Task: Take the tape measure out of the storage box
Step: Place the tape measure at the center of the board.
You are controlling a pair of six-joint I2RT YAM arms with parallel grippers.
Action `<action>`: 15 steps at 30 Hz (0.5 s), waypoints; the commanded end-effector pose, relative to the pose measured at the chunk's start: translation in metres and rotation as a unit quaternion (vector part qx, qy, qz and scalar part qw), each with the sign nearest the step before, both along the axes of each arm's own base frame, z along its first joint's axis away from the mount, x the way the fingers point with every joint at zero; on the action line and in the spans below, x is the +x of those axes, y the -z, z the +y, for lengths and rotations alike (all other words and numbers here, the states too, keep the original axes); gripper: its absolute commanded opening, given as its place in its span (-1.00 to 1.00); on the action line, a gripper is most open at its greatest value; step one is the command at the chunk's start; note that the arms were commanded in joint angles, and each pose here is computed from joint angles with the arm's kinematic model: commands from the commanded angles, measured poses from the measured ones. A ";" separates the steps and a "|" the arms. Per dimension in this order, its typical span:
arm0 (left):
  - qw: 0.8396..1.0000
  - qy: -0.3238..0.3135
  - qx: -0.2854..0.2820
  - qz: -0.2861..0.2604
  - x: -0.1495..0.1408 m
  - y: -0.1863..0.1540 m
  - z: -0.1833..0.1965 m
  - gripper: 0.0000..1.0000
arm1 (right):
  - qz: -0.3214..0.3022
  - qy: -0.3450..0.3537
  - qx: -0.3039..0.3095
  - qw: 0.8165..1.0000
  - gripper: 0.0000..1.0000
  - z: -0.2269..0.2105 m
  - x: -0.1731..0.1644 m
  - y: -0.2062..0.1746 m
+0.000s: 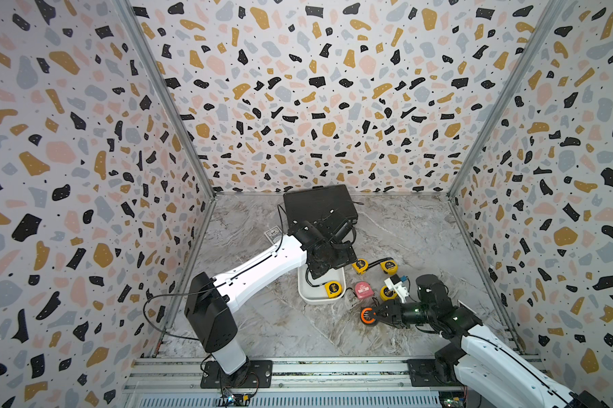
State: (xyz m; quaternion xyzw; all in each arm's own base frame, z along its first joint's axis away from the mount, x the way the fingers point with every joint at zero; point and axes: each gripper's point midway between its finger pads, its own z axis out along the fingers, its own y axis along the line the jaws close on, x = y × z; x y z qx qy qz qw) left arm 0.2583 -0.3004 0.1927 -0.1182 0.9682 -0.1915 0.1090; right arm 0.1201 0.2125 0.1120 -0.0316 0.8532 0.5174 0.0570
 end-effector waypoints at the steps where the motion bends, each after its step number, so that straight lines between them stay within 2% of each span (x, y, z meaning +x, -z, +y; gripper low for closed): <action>1: 1.000 -0.004 0.009 -0.020 -0.001 -0.007 0.013 1.00 | 0.001 -0.020 -0.008 1.000 -0.67 0.002 -0.009 0.010; 15: 1.000 -0.010 0.019 -0.018 -0.006 -0.002 0.023 1.00 | 0.024 -0.002 -0.077 0.997 -0.56 -0.011 -0.012 0.050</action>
